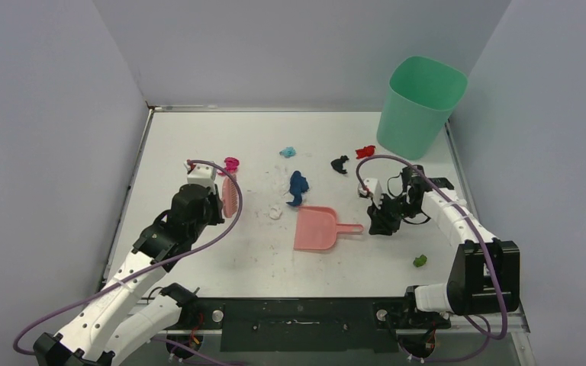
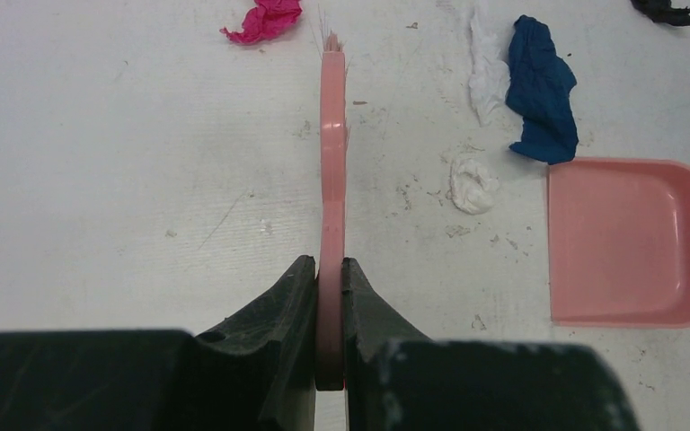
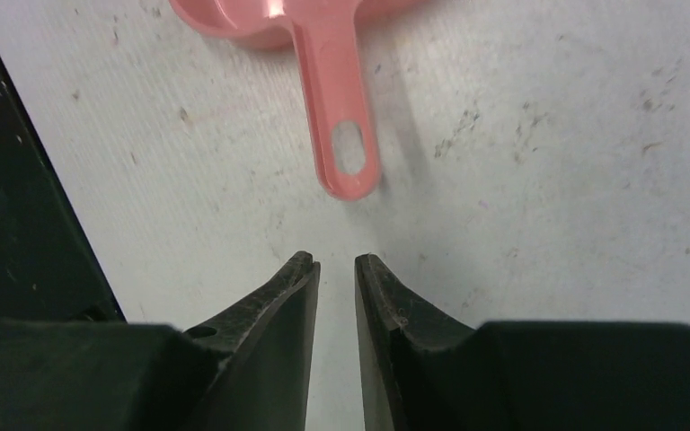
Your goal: Sweep away the paper scraps from the table
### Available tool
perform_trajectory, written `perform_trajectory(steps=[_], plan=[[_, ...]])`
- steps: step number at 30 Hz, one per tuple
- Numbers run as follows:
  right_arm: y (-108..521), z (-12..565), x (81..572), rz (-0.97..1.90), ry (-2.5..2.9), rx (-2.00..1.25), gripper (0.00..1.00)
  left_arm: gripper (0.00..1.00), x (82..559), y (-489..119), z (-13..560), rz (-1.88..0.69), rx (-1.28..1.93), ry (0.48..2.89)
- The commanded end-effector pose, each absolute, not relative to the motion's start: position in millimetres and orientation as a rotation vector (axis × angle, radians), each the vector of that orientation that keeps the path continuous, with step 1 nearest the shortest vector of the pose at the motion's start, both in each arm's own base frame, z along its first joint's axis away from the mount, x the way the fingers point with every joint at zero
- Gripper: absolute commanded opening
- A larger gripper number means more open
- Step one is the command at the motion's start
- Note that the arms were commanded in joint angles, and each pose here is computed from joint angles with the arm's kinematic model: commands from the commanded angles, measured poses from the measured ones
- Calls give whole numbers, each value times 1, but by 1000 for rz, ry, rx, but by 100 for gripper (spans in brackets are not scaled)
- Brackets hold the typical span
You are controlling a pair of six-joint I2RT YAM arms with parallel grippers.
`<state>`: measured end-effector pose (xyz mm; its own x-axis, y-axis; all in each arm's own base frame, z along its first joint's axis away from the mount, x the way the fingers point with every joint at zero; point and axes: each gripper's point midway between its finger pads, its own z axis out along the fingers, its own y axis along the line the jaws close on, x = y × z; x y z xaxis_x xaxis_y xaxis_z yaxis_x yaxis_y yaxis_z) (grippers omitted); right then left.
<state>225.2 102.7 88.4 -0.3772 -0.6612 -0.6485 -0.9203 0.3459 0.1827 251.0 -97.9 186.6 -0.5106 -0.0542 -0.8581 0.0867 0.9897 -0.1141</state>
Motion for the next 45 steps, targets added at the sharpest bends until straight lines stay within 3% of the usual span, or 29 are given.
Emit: perform_trajectory(steps=[1,3,6,8,13,20,28,34,41,45], plan=[[81,67,225,584,2157,-1513,26,0,262,-107,207,-237,6,2023],[81,67,224,575,2127,-1540,36,0,262,-108,206,-239,9,2026],[87,77,227,540,1996,-1616,65,0,263,-109,205,-243,13,2032],[96,84,231,490,1906,-1694,77,0,263,-110,204,-246,16,2036],[129,79,241,433,1841,-1811,81,0,262,-110,202,-249,19,2043],[148,58,263,493,1916,-1788,66,0,262,-109,200,-242,16,2048],[154,35,251,555,1951,-1812,51,0,263,-109,199,-244,18,2053],[151,35,244,544,1982,-1799,25,0,263,-111,196,-247,24,2063],[131,64,244,447,2032,-1807,19,0,266,-113,196,-242,30,2071],[116,75,245,399,2130,-1753,17,0,277,-107,194,-109,40,2187]])
